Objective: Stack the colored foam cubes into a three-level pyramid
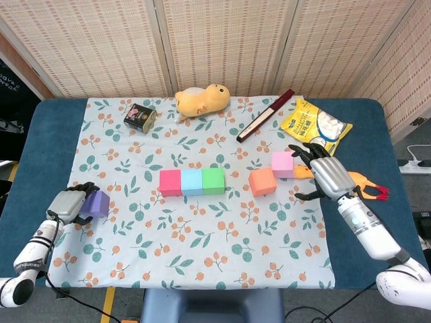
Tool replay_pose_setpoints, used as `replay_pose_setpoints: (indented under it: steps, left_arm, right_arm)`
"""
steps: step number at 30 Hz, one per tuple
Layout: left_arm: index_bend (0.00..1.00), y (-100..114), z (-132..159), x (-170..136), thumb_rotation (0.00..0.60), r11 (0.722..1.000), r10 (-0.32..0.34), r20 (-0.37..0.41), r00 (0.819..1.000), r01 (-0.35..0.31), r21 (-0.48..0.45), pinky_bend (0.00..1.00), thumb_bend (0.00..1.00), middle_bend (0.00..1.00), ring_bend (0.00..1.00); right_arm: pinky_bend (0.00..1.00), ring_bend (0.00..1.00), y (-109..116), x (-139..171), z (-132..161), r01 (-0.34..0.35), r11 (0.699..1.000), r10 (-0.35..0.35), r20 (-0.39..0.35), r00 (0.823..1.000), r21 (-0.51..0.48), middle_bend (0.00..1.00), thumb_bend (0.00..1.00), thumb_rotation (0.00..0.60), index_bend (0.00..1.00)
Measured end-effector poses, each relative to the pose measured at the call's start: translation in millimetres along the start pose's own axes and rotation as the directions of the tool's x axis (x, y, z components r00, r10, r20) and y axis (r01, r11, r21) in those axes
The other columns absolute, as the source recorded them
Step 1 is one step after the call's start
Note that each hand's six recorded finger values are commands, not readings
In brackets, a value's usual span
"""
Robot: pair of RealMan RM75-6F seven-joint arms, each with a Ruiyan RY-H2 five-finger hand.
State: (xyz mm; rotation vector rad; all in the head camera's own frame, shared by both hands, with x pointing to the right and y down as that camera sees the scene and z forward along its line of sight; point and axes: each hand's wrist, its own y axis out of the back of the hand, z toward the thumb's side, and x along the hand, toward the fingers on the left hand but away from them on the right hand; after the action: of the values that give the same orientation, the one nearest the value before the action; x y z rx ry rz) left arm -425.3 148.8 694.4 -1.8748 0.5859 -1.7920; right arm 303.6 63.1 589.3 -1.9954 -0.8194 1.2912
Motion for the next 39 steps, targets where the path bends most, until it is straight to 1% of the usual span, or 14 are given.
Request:
replay_pose_setpoints:
  steps: [3,6,10,13,17,19,22,26,32,36,39]
  left_arm:
    - [0.33,2,1,3,0.6,1.0,0.019,-0.004,1.0,-0.02,-0.019,0.29,0.28,0.26,0.28]
    - [0.37,10,2,5,0.6,0.998,0.05,-0.005,0.999,-0.05,-0.031,0.35,0.28,0.35,0.37]
    - [0.38,25,13,4,0.6,0.995,0.087,0.02,0.996,-0.086,-0.043,0.37,0.28,0.38,0.38]
    - [0.38,43,31,2,0.6,0.991,0.121,0.062,0.991,-0.117,-0.067,0.37,0.28,0.37,0.38]
    - [0.36,80,70,3,0.6,0.983,0.166,0.143,0.976,-0.152,-0.106,0.37,0.28,0.35,0.38]
    - [0.35,94,85,5,0.6,0.981,0.174,0.166,0.971,-0.156,-0.113,0.37,0.28,0.34,0.38]
    - [0.35,112,107,10,0.6,0.981,0.173,0.188,0.967,-0.151,-0.126,0.38,0.28,0.34,0.38]
    - [0.34,132,137,21,0.6,0.982,0.154,0.199,0.968,-0.129,-0.135,0.38,0.28,0.33,0.38]
    - [0.32,151,186,32,0.6,0.987,0.122,0.194,0.973,-0.099,-0.127,0.4,0.28,0.33,0.37]
    - [0.3,155,220,34,0.6,0.993,0.103,0.19,0.976,-0.089,-0.08,0.39,0.28,0.31,0.37]
    - [0.28,149,241,36,0.6,0.997,0.068,0.177,0.982,-0.062,-0.039,0.38,0.28,0.29,0.35]
  right_arm:
    - [0.01,0.0,-2,2,-3,-0.004,1.0,0.004,0.005,1.0,0.0,0.2,0.03,0.6,0.0]
    - [0.01,0.0,1,7,-6,0.005,1.0,-0.005,0.01,1.0,0.004,0.2,0.03,0.6,0.0]
    - [0.01,0.0,5,23,-12,0.031,0.999,-0.031,0.025,0.999,0.01,0.2,0.03,0.6,0.0]
    - [0.01,0.0,3,37,-17,0.039,0.999,-0.04,0.045,0.998,0.032,0.2,0.03,0.6,0.0]
    - [0.01,0.0,-2,54,-21,0.045,0.998,-0.049,0.068,0.996,0.051,0.2,0.03,0.6,0.0]
    - [0.01,0.0,-4,64,-21,0.053,0.997,-0.057,0.074,0.996,0.052,0.2,0.03,0.6,0.0]
    - [0.01,0.0,-4,74,-21,0.066,0.996,-0.07,0.07,0.995,0.056,0.2,0.03,0.6,0.0]
    - [0.01,0.0,-4,81,-22,0.07,0.997,-0.073,0.067,0.995,0.042,0.2,0.03,0.6,0.0]
    - [0.01,0.0,-5,87,-27,0.069,0.997,-0.071,0.066,0.995,0.024,0.2,0.03,0.6,0.0]
    - [0.01,0.0,-5,88,-29,0.069,0.998,-0.069,0.063,0.996,0.007,0.2,0.03,0.6,0.0]
    - [0.01,0.0,-6,88,-31,0.065,0.998,-0.065,0.06,0.996,-0.006,0.2,0.03,0.6,0.0]
